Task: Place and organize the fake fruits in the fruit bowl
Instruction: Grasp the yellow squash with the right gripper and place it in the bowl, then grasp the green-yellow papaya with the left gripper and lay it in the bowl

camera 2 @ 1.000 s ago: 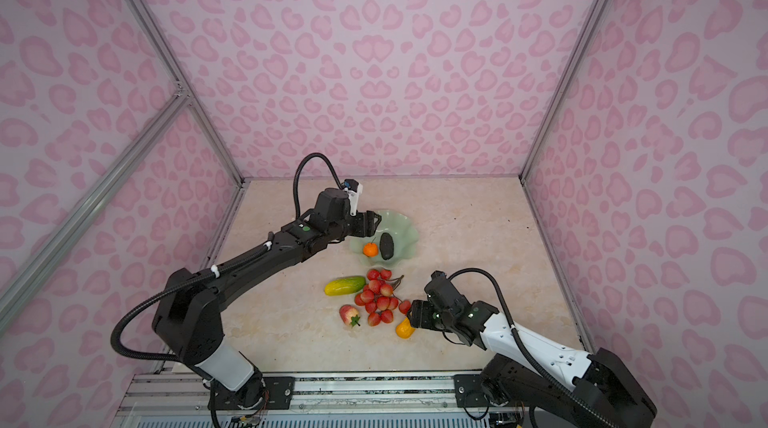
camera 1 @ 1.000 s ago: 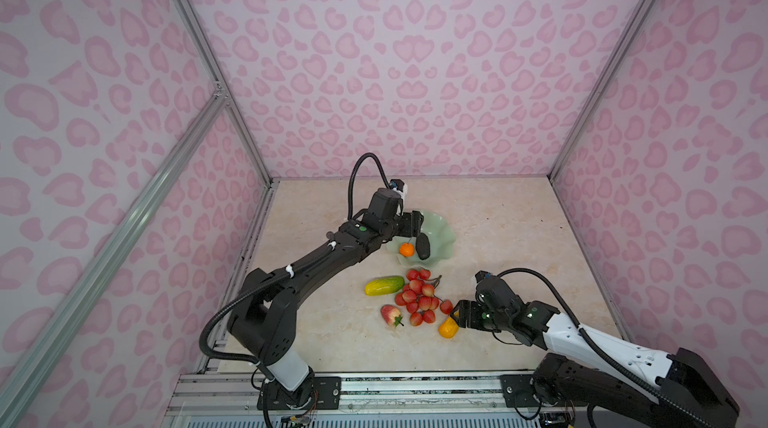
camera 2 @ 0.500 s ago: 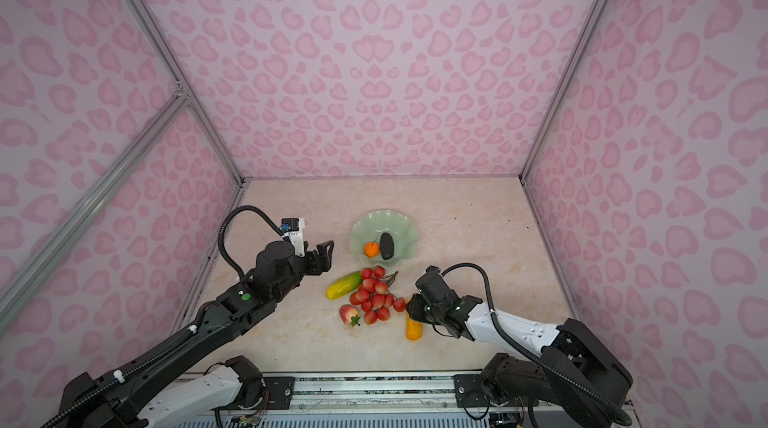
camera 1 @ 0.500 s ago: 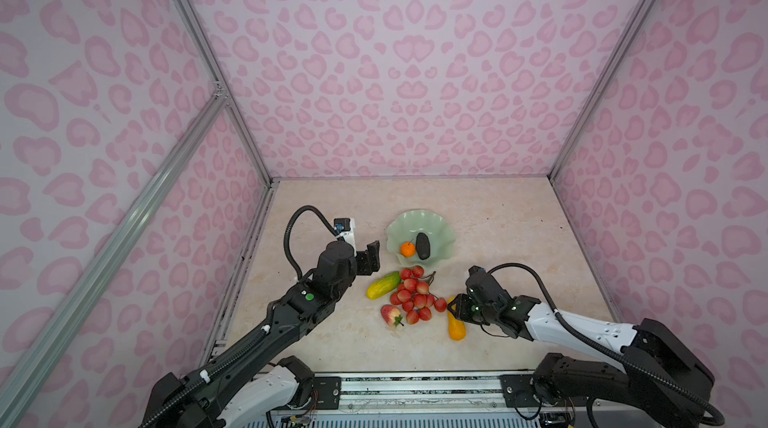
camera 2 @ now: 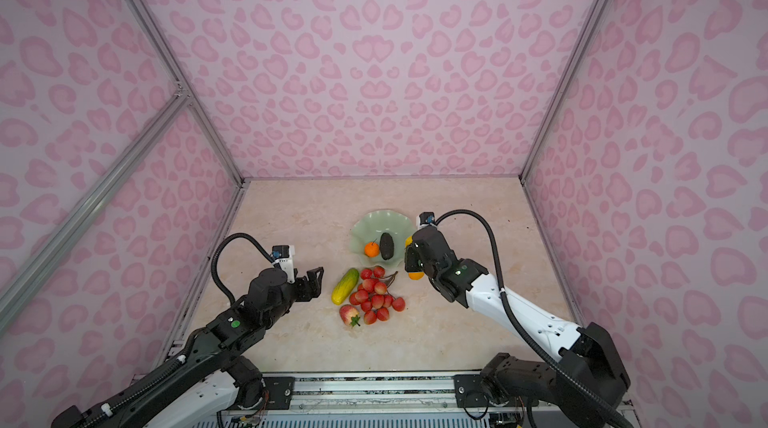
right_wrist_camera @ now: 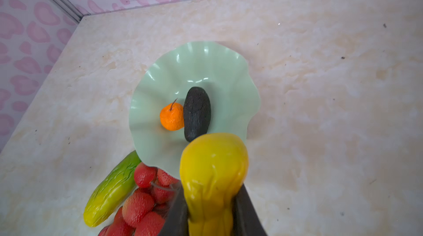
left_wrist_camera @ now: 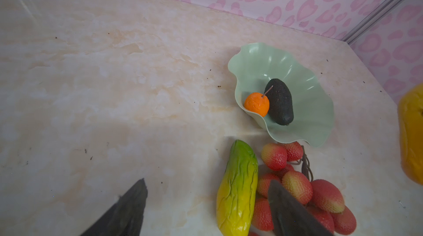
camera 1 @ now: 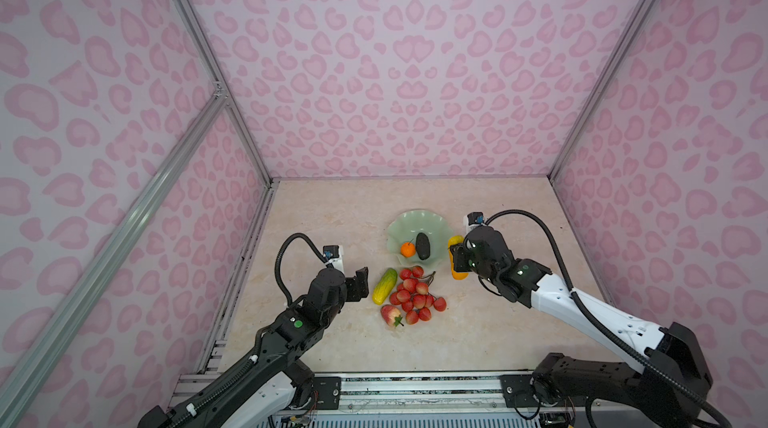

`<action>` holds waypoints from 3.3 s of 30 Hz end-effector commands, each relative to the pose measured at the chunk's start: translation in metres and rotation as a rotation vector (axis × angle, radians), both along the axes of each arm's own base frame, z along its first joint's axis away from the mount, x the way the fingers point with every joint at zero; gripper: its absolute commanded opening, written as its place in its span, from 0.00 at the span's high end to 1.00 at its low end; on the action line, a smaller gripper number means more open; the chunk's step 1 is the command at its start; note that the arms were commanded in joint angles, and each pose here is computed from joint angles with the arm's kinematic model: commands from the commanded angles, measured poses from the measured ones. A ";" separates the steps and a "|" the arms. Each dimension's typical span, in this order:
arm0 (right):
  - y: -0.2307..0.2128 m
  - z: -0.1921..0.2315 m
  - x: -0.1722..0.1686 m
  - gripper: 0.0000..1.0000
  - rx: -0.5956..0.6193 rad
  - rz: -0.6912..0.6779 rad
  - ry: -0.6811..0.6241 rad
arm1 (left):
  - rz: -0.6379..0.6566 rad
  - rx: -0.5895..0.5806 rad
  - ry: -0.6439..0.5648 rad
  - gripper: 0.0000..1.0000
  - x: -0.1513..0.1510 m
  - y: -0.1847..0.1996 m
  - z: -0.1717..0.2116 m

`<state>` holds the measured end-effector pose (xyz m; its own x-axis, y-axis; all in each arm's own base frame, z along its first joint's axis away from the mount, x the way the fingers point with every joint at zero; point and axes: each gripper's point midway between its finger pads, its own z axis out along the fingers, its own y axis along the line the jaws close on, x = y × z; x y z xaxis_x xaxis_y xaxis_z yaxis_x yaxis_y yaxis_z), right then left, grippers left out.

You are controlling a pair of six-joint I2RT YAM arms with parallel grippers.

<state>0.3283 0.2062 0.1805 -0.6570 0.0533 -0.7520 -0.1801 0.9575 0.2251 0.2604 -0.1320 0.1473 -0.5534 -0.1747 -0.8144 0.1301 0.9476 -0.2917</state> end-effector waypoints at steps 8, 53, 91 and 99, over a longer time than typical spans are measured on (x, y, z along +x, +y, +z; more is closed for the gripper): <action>0.046 -0.032 0.088 0.91 -0.120 0.094 0.020 | -0.079 -0.076 0.092 0.17 -0.006 -0.022 -0.021; -0.038 0.023 0.049 0.21 0.084 -0.060 -0.143 | -0.163 0.077 0.308 0.59 0.006 -0.064 -0.088; -0.090 0.017 -0.014 0.04 0.032 -0.133 -0.139 | -0.390 0.180 0.240 0.35 0.182 -0.158 -0.055; -0.072 0.014 -0.009 0.07 0.031 -0.048 -0.116 | -0.324 0.156 0.027 0.27 0.181 -0.141 0.041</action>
<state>0.3183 0.1222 0.1906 -0.5577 0.1296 -0.8199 -0.1067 0.9684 0.2256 0.4375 -0.2799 0.1371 -0.6709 0.1948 -0.7155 0.4326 0.8865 -0.1642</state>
